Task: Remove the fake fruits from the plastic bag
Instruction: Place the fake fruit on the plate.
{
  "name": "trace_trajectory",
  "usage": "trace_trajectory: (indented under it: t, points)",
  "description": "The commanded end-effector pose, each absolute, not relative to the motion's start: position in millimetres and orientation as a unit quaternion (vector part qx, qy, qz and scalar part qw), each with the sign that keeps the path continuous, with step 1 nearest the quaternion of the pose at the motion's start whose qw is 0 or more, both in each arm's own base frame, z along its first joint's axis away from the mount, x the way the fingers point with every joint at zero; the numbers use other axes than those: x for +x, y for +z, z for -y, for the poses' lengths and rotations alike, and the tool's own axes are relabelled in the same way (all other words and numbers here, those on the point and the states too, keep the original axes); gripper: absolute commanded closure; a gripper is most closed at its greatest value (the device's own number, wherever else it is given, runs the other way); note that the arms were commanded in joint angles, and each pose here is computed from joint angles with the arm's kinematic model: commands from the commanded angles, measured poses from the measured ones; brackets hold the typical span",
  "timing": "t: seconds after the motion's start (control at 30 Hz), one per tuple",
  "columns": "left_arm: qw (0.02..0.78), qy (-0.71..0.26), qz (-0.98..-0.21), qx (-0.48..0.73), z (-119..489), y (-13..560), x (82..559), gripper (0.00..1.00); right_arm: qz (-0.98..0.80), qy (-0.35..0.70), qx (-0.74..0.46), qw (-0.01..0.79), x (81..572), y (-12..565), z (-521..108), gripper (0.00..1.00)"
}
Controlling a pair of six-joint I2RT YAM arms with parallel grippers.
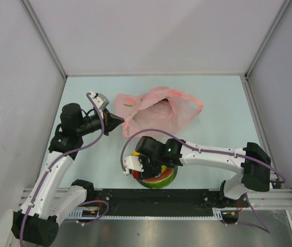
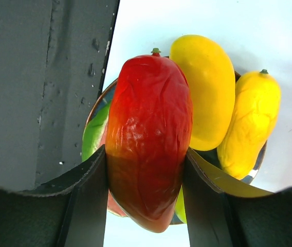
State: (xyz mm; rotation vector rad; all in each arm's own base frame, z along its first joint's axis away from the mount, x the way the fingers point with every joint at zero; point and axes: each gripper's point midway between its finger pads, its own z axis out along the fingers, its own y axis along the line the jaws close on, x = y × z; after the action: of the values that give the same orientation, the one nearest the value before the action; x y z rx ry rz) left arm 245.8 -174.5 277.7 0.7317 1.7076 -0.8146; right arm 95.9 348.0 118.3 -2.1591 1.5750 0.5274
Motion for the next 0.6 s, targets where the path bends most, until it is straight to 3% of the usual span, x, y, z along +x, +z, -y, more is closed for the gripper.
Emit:
trace_trajectory:
  t: [0.0, 0.57]
  points:
    - [0.549, -0.351, -0.691, 0.313, 176.2, 293.1, 241.7, 1.0, -0.589, 0.193, -0.755, 0.212, 95.3, 118.3, -356.2, 0.98]
    - [0.548, -0.355, -0.688, 0.316, 177.0, 292.0, 238.7, 1.0, -0.642, 0.181, -0.721, 0.186, 91.7, 104.1, -351.9, 0.86]
